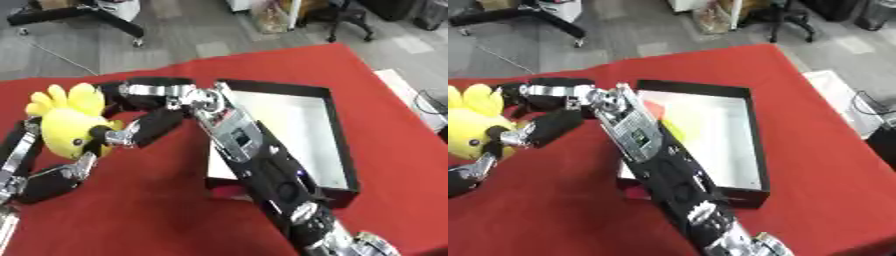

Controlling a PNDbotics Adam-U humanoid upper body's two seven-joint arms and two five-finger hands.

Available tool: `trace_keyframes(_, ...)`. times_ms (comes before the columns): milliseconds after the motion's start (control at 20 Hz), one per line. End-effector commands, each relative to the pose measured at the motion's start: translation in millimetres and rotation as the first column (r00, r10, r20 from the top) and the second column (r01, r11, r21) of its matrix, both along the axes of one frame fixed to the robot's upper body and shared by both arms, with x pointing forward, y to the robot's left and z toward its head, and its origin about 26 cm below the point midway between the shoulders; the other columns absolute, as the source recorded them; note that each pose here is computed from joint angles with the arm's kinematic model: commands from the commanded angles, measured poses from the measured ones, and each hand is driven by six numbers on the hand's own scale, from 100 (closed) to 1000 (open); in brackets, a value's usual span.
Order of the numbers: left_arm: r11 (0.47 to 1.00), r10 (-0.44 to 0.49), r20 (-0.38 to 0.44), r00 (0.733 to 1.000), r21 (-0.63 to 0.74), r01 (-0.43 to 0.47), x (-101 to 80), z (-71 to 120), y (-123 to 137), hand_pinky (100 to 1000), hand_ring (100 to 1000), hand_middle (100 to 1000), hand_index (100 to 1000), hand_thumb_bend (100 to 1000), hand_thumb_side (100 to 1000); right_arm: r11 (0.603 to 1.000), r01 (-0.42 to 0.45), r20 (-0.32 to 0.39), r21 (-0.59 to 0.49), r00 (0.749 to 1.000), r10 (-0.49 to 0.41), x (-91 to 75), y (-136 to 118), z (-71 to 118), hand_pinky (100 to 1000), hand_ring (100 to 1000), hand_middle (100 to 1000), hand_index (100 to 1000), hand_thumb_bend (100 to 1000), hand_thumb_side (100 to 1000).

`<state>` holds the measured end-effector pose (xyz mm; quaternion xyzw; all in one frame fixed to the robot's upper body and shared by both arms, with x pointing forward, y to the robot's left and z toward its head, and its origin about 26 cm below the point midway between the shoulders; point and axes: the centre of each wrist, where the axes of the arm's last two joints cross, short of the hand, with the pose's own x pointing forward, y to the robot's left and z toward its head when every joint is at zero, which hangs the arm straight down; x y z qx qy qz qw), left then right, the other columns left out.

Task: Pick up the objects with one hand, pass them to the other hand, and then place them into the box on the other side of the table.

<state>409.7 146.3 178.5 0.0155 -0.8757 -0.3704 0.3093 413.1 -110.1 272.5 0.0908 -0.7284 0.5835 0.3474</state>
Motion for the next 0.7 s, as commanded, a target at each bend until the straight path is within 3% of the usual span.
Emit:
trace_keyframes(50,0.999,-0.032,0.029,0.999,-0.013,0.032,-2.5,14.4,-6.1,1000,735,506,560,100,348,1.0,-0.003,0.016,0.0,1.0,0.003,-1.2,0.3,7.6,952,1000,1000,1000,100,413)
trace_keyframes(400,0.998,-0.056,0.021,0.998,-0.011,0.056,-3.6,15.2,-11.5,1000,737,507,561,100,348,1.0,-0.014,-0.007,-0.006,1.0,0.014,-1.4,0.5,7.4,951,1000,1000,1000,100,413)
trace_keyframes(500,0.998,-0.061,0.02,0.998,-0.006,0.061,-3.7,14.8,-12.5,1000,739,508,562,100,348,1.0,-0.009,-0.018,-0.001,1.0,0.009,-1.1,-0.3,7.4,948,1000,1000,989,100,342)
trace_keyframes(650,0.998,-0.067,0.015,0.998,0.002,0.067,-3.7,13.3,-13.6,1000,741,509,569,100,346,1.0,0.014,-0.047,0.009,0.999,-0.014,-0.1,-1.4,7.0,938,1000,1000,893,100,268)
trace_keyframes(700,0.998,-0.069,0.012,0.998,0.004,0.069,-3.7,12.8,-14.0,1000,742,510,581,100,339,1.0,0.025,-0.056,0.015,0.998,-0.024,0.2,-1.9,7.1,932,1000,981,846,100,207)
